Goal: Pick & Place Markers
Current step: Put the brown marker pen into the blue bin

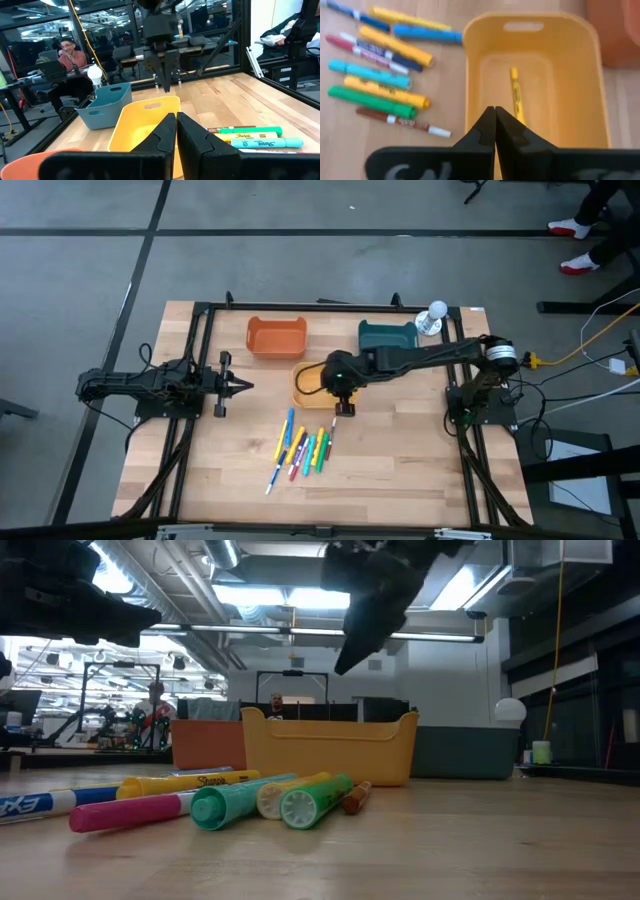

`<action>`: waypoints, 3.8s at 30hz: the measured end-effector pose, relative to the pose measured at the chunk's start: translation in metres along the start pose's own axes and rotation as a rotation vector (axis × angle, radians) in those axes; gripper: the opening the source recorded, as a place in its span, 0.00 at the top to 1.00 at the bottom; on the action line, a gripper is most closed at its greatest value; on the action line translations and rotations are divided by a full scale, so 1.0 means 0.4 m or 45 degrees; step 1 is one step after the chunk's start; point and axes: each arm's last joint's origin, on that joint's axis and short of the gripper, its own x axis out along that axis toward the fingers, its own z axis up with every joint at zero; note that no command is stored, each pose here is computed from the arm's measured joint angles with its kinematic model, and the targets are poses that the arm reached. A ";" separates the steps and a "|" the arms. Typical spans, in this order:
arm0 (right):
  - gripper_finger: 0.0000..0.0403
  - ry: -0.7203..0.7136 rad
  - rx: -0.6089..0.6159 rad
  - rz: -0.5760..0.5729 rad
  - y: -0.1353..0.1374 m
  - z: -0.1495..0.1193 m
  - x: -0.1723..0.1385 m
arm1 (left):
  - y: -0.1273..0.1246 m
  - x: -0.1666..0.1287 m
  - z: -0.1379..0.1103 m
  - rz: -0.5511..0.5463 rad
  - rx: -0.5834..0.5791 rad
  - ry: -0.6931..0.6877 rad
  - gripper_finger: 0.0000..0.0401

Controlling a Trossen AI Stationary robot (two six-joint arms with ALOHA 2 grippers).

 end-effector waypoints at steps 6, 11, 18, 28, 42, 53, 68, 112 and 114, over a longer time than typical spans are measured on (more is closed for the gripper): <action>1.00 -0.066 0.032 -0.074 -0.003 -0.060 -0.051 | 0.000 0.000 0.000 0.000 0.000 0.001 0.98; 1.00 -0.128 0.060 -0.157 -0.022 -0.090 -0.111 | 0.000 0.000 0.000 -0.001 0.000 0.000 0.97; 1.00 -0.240 0.099 -0.196 -0.045 -0.115 -0.189 | 0.000 0.000 0.000 -0.001 0.000 -0.001 0.98; 1.00 -0.363 0.107 -0.207 -0.045 -0.138 -0.259 | 0.000 0.000 0.000 0.000 0.000 0.000 0.98; 1.00 -0.435 0.065 -0.169 -0.016 -0.138 -0.295 | 0.000 0.000 0.000 0.000 0.000 -0.001 0.98; 1.00 -0.446 -0.154 -0.022 0.039 -0.135 -0.296 | 0.000 0.000 0.000 -0.001 0.000 0.000 0.97; 1.00 -0.498 -0.685 0.239 0.115 -0.128 -0.271 | 0.000 0.000 0.000 0.000 0.000 0.000 0.97; 0.87 -0.092 -1.043 0.492 0.226 -0.023 -0.067 | 0.000 0.000 0.000 0.000 0.000 0.000 0.98; 0.82 -0.072 -1.049 0.502 0.232 -0.026 -0.057 | 0.000 0.000 0.000 0.000 0.000 -0.001 0.98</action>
